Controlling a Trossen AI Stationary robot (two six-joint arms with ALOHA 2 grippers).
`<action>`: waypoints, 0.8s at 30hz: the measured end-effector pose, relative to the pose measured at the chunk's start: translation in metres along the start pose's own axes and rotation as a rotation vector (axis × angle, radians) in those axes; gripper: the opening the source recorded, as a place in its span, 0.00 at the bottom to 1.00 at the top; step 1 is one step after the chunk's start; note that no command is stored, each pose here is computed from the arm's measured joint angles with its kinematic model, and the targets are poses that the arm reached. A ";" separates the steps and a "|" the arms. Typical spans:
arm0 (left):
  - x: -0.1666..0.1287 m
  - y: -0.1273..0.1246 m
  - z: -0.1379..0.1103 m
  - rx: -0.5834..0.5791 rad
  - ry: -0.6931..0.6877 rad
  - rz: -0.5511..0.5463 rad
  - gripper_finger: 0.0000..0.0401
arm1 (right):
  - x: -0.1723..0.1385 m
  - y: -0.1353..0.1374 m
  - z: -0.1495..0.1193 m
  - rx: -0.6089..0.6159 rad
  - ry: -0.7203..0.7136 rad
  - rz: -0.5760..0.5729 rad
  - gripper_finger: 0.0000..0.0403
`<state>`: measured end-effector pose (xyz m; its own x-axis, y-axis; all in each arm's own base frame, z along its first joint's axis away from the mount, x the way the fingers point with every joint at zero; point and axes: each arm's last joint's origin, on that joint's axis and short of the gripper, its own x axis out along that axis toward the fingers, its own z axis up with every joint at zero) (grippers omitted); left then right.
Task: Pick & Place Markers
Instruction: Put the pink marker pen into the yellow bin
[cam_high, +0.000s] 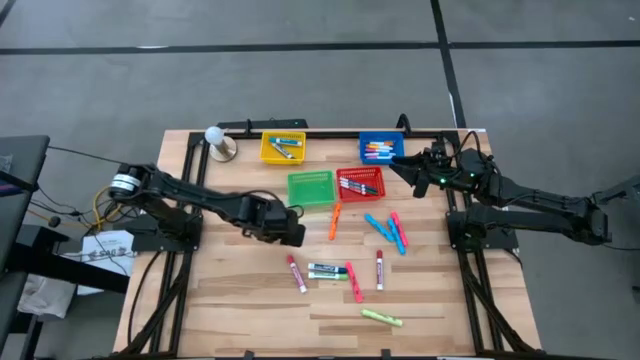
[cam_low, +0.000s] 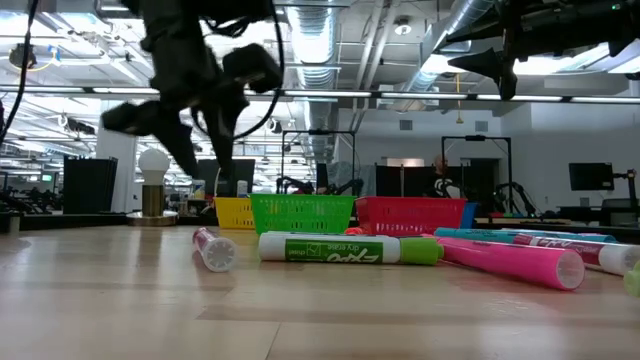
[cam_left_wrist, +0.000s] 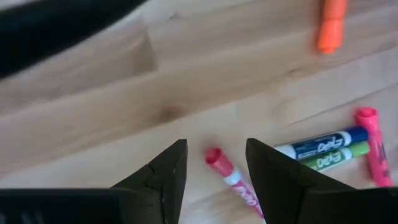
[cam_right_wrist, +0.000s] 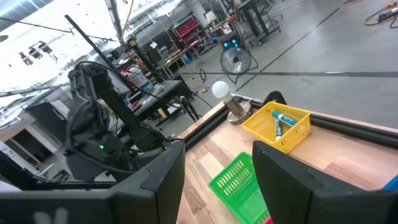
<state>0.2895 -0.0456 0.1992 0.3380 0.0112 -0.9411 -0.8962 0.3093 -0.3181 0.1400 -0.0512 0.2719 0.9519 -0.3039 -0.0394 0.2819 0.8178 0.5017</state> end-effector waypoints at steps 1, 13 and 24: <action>0.003 0.003 -0.001 -0.020 0.013 -0.023 0.41 | 0.000 0.000 0.000 0.000 0.000 0.000 0.45; 0.027 0.017 -0.030 -0.217 0.094 -0.198 0.41 | 0.000 0.000 0.000 0.000 0.000 -0.001 0.44; 0.026 0.015 -0.041 -0.299 0.123 -0.205 0.41 | 0.000 0.000 0.000 0.000 0.001 -0.001 0.44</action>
<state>0.2728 -0.0797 0.1647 0.4985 -0.1417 -0.8552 -0.8639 0.0015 -0.5037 0.1400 -0.0513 0.2716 0.9517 -0.3042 -0.0412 0.2830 0.8175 0.5015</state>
